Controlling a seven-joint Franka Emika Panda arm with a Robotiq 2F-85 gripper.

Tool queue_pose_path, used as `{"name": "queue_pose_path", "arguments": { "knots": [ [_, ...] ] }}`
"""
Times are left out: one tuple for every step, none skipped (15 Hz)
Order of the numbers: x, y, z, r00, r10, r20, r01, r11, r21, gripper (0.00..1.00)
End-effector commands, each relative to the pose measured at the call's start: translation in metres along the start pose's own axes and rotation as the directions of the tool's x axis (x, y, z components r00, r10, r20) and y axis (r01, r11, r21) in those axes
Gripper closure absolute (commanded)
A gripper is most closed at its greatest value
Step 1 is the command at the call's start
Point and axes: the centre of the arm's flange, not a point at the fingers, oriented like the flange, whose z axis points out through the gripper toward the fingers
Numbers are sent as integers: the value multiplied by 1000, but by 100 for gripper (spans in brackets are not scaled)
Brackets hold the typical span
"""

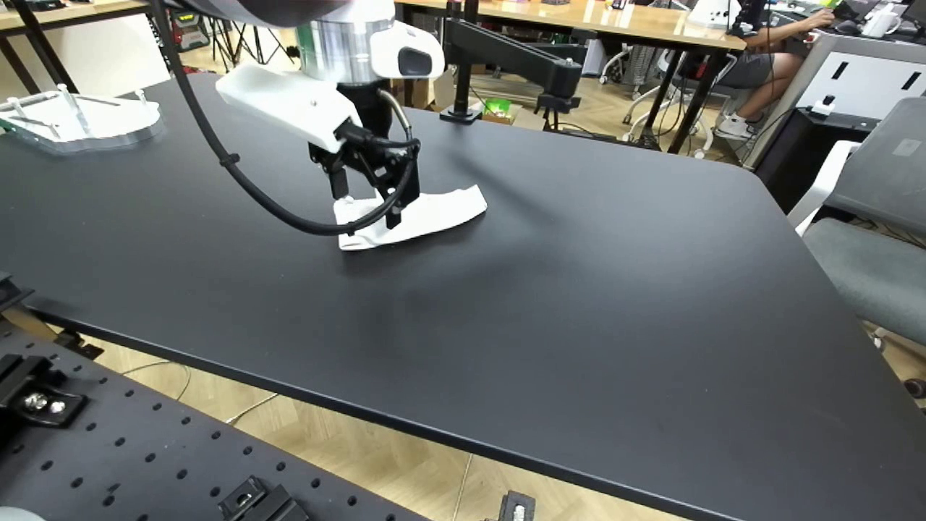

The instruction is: Hang the cloth on the stand

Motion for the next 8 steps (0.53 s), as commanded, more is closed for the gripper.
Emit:
{"name": "queue_pose_path", "arguments": {
  "knots": [
    [12, 5, 4, 1000, 1, -27, -1, 1000, 3, 0],
    [14, 6, 4, 999, 2, -34, -2, 1000, 4, 0],
    [17, 8, 5, 999, 3, -37, -3, 1000, 1, 0],
    [20, 10, 5, 999, 4, -39, -4, 1000, -1, 0],
    [23, 12, 5, 999, 2, -41, -3, 1000, -3, 17],
    [26, 13, 6, 999, -3, -41, 3, 1000, -3, 26],
    [28, 15, 6, 999, -6, -42, 6, 1000, -5, 33],
    [30, 16, 7, 999, -10, -40, 9, 1000, -3, 40]
  ]
}}
